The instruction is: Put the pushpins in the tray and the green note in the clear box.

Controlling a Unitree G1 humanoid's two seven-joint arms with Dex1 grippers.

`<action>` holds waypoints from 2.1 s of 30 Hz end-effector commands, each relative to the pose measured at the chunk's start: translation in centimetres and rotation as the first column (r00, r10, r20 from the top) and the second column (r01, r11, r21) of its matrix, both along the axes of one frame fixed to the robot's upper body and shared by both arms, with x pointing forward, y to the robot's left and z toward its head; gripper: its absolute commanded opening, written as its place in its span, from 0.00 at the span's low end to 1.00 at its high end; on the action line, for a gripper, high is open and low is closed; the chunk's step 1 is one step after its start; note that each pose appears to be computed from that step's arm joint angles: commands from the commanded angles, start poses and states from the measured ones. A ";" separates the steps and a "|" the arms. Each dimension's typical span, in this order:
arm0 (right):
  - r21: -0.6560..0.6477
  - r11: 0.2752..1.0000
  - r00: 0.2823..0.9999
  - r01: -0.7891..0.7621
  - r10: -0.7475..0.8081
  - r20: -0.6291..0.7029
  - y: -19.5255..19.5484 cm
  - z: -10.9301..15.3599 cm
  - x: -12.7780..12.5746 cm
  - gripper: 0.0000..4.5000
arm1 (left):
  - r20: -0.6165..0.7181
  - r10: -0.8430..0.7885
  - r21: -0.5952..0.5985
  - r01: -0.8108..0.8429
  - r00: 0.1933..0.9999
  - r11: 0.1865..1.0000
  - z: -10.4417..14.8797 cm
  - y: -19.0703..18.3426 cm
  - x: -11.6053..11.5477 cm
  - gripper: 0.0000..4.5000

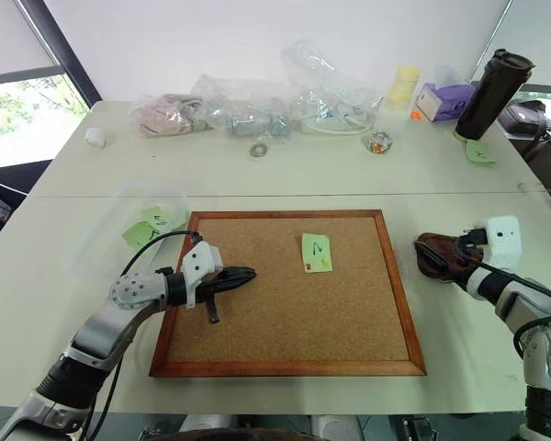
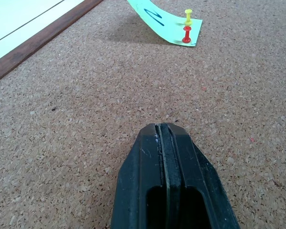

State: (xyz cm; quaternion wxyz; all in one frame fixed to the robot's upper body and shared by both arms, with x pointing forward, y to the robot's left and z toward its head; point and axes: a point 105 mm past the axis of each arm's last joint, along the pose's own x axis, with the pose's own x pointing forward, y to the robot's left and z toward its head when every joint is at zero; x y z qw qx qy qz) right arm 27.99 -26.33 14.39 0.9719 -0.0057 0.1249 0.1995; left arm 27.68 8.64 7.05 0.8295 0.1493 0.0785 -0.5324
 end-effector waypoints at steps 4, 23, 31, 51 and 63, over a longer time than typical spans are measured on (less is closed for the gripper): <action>-0.085 0.952 0.956 -0.294 0.292 -0.034 7.5 -0.9 -0.6 0.99 | -0.068 -0.004 0.051 0.008 0.998 0.999 -2.0 0.1 -0.6 0.00; -0.152 0.921 0.934 -0.358 0.352 -0.063 10.7 -5.5 1.1 0.17 | -0.060 0.001 0.054 0.002 0.998 0.999 -1.6 -0.1 -0.6 0.00; -0.159 0.911 0.925 -0.380 0.378 -0.043 11.2 -4.9 0.5 0.01 | -0.061 0.012 0.054 -0.008 0.998 0.999 -1.5 0.0 -0.7 0.00; -0.125 0.965 0.967 -0.230 0.241 0.084 7.8 0.4 1.3 0.01 | -0.102 0.001 0.063 0.006 0.995 0.998 -2.1 0.1 -1.0 0.00; -0.156 0.975 0.987 0.156 -0.150 0.049 -4.0 -0.9 1.6 0.01 | -0.102 -0.007 0.060 0.014 0.995 0.998 -2.3 0.0 -1.0 0.00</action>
